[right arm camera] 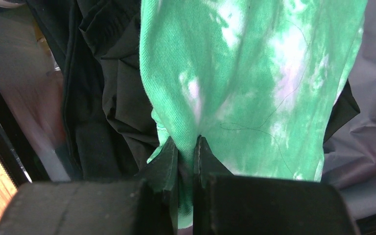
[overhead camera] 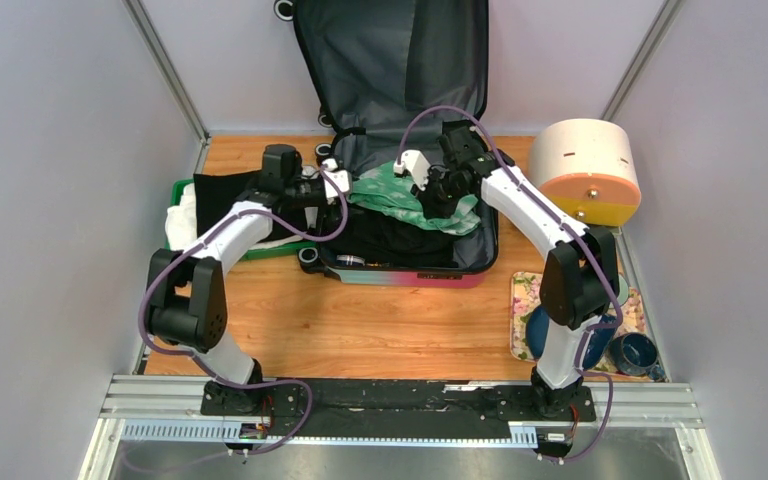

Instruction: Open, take out, and arrange the luggage

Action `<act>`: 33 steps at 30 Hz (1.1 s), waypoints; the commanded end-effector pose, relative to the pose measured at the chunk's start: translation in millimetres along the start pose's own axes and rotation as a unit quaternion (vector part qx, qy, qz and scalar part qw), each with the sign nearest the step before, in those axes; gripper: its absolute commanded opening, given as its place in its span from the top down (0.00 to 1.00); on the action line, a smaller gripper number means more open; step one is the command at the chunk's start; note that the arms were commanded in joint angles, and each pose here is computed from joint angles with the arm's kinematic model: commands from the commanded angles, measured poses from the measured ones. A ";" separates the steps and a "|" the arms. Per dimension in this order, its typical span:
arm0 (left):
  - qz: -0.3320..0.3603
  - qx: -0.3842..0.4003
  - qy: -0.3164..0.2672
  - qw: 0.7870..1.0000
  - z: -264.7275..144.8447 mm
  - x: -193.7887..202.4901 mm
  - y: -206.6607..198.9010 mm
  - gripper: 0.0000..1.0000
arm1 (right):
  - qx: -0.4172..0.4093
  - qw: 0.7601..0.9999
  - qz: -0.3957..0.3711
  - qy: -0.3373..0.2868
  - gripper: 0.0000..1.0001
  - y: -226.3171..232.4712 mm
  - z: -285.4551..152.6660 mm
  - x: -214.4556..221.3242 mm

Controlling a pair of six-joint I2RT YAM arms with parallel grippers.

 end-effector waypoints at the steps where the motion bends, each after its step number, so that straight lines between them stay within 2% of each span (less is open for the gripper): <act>1: 0.141 0.017 -0.031 0.989 23.8 -8.6 16.4 0.18 | 0.027 0.998 -0.017 -0.046 1.00 -9.4 -27.5 -21.4; 9: 0.184 0.018 -0.010 0.983 58.3 18.5 18.9 0.18 | 0.026 0.998 -0.019 -0.058 1.00 -9.4 -30.7 -26.0; 11: 0.190 0.019 -0.007 0.982 63.5 21.5 19.4 0.22 | 0.029 0.998 -0.020 -0.058 1.00 -10.3 -31.9 -26.1; 12: 0.188 0.017 -0.006 0.982 64.3 22.2 20.5 0.28 | 0.030 0.998 -0.020 -0.058 1.00 -10.8 -32.2 -25.8; 13: 0.179 0.015 -0.008 0.984 65.5 20.6 22.3 0.43 | 0.031 0.998 -0.020 -0.057 1.00 -10.8 -32.5 -25.5; 14: 0.175 0.007 -0.005 0.985 66.6 21.7 24.9 0.51 | 0.032 0.998 -0.019 -0.055 1.00 -10.9 -32.3 -24.8; 15: 0.168 0.000 -0.004 0.986 66.9 20.7 27.6 0.58 | 0.034 0.998 -0.017 -0.052 0.96 -10.9 -32.2 -23.9; 17: 0.144 -0.024 -0.002 0.989 67.1 17.5 36.2 0.89 | 0.040 0.998 -0.008 -0.048 0.78 -11.7 -32.0 -22.4; 18: 0.135 -0.037 -0.005 0.990 67.2 13.8 39.6 1.00 | 0.039 0.998 -0.003 -0.045 0.53 -10.6 -31.0 -21.1; 20: 0.100 -0.054 -0.015 0.993 66.4 7.5 45.6 1.00 | 0.048 0.997 0.022 -0.050 0.40 -10.9 -32.3 -22.6; 21: 0.099 -0.058 -0.021 0.993 67.3 -0.1 50.8 1.00 | 0.047 0.997 0.029 -0.053 0.25 -9.6 -31.8 -22.9; 28: 0.054 -0.071 -0.029 0.996 71.0 -7.8 62.8 1.00 | 0.023 0.991 0.080 -0.103 0.21 8.9 -30.7 -18.4; 33: 0.051 -0.072 -0.026 0.996 69.9 -6.3 63.0 1.00 | 0.020 0.981 0.084 -0.176 0.16 18.8 -36.7 -24.0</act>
Point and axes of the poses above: each gripper's point midway between its finger pads, its own z axis out along the fingers, its own y axis along the line the jaws close on, x = y × z, the point moved 9 cm from there along -z, back along the fingers, and after that the axes turned 3 degrees about z, right-handed, at the moved point
